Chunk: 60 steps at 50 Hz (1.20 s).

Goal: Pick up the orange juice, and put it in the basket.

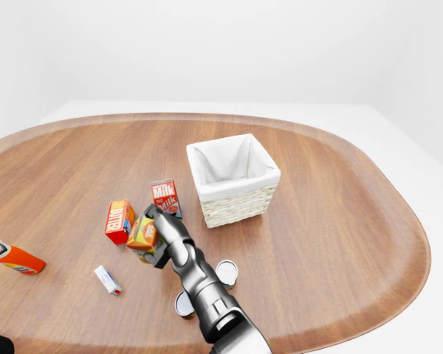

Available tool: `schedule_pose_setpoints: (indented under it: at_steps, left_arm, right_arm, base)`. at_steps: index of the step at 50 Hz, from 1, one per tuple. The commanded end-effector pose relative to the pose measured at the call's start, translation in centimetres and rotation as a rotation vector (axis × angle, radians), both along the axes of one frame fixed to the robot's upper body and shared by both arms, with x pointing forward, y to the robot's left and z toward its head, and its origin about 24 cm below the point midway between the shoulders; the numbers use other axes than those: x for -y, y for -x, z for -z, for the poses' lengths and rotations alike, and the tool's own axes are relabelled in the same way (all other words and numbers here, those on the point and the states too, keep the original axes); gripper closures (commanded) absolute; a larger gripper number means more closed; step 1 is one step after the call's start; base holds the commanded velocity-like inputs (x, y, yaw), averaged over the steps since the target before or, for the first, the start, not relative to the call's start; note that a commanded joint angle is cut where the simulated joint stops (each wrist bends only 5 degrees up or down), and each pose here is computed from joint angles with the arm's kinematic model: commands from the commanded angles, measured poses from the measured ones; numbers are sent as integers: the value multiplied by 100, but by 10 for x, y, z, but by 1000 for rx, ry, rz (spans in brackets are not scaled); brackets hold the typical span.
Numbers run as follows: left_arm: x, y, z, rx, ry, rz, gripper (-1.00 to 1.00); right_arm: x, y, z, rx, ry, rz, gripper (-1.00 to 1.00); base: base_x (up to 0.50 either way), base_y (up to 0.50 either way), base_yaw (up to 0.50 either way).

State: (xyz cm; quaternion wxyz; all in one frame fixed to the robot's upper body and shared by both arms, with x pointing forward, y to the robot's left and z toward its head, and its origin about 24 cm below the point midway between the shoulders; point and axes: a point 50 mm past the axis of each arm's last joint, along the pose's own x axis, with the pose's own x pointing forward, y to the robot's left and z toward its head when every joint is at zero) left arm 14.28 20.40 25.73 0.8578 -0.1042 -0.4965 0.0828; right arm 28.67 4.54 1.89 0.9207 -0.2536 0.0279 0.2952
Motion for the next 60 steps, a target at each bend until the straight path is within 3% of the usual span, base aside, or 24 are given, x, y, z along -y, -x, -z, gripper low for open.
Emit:
schedule_pose_setpoints:
  at_steps: [1,23,60]
  left_arm:
    - [0,0,0,0,0,0,-100]
    - [0,0,0,0,0,0,-100]
    - [0,0,0,0,0,0,-100]
  right_arm:
    - [-3,-5,-18,67,-35,-6,100]
    - [-4,-7,-47,158,-86,-48,100]
    - [0,-16,-95,218,-126,-24,100]
  base:
    - [0,0,0]
    - [0,0,0]
    - [0,0,0]
